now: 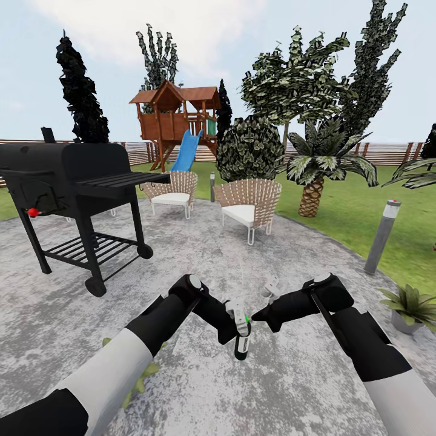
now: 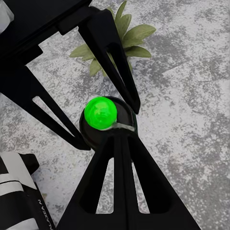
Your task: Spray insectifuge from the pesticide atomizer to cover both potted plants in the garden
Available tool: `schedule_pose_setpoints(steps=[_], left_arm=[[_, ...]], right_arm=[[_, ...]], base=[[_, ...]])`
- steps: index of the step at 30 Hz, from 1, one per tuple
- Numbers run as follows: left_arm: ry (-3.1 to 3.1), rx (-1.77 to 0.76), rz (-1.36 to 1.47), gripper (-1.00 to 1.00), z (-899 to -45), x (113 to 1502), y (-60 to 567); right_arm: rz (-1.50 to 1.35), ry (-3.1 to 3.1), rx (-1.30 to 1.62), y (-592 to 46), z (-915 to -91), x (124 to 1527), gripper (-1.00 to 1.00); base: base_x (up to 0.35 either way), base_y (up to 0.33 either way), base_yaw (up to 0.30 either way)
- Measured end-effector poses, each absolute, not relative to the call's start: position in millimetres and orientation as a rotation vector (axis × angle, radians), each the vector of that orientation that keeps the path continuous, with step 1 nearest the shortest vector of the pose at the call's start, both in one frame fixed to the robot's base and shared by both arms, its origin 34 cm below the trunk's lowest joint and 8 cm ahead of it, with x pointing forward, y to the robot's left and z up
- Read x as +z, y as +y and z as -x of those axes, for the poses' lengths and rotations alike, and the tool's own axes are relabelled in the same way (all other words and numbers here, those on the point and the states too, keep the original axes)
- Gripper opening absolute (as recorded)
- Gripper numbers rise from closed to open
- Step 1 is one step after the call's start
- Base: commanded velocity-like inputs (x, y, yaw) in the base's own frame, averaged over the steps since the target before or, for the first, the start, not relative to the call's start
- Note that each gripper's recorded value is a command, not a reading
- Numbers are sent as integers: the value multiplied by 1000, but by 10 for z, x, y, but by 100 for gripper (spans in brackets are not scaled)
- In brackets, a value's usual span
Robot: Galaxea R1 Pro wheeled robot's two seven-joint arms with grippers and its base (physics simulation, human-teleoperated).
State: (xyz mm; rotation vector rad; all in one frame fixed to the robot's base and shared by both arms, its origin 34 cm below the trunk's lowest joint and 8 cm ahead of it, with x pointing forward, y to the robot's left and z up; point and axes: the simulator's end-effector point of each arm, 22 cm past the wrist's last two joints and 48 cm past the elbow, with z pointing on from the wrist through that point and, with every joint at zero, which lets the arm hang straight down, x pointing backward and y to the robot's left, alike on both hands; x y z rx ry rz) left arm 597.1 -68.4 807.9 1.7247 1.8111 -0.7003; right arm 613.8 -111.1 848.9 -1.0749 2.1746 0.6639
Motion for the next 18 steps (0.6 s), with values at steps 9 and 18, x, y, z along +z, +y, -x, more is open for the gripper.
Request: schedule_pose_setpoints(steps=[9,18], left_arm=[[1820,-693,-1723,-100,-5987,8055,-649],[1891,-632,-1701,-100,-6142,7904,-242]], right_arm=[[1075,2175,664,-1111,-6138,8489,-100],[1075,2175,664,-1110,-6138,8488,-100]], base=[[0,0,0],[0,0,0]])
